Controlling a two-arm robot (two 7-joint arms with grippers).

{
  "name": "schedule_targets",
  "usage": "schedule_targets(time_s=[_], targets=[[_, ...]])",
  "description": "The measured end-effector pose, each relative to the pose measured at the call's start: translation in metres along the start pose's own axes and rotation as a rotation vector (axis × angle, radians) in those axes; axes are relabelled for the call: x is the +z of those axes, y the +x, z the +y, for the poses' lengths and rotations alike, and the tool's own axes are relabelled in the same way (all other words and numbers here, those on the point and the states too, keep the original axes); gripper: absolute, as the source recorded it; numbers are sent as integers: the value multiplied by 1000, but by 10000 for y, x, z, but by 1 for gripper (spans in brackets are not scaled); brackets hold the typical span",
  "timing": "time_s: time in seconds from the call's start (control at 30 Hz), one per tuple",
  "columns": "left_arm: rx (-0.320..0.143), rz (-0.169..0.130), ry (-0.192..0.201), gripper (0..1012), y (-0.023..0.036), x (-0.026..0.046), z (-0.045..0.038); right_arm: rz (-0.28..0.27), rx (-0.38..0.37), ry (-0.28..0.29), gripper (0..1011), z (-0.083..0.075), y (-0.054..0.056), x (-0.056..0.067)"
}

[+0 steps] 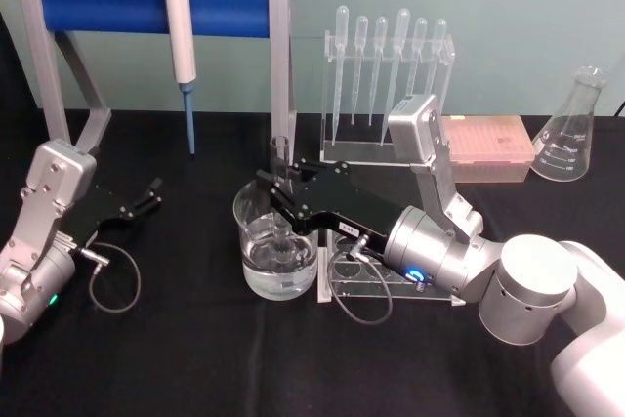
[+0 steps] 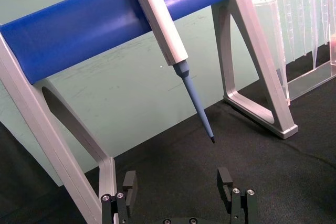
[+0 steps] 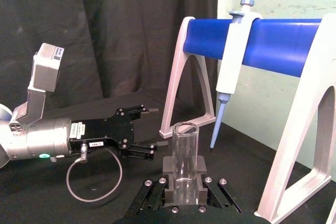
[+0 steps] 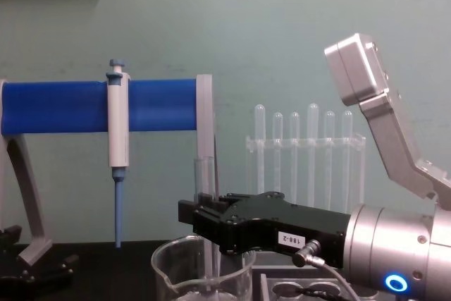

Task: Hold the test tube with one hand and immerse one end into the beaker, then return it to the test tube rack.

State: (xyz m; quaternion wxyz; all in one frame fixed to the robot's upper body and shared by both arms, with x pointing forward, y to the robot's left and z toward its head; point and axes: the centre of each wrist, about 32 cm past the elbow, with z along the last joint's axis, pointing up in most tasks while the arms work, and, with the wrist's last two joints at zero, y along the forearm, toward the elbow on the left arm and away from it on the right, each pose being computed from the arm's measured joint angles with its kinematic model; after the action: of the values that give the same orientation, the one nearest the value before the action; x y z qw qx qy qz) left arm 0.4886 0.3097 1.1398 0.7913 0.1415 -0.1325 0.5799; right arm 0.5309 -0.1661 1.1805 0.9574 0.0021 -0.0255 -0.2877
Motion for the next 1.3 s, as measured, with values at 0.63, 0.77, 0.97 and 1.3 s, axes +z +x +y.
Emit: schedule_targets(time_s=[0.63,0.77,0.97,1.3], targets=[[0,0,0,1000,0,0,0,0,-1,0,224,0,0,0],[0,0,0,1000,0,0,0,0,-1,0,225,0,0,0],[0,0,0,1000,0,0,0,0,-1,0,224,0,0,0],[0,0,0,1000,0,0,0,0,-1,0,225,0,0,0]])
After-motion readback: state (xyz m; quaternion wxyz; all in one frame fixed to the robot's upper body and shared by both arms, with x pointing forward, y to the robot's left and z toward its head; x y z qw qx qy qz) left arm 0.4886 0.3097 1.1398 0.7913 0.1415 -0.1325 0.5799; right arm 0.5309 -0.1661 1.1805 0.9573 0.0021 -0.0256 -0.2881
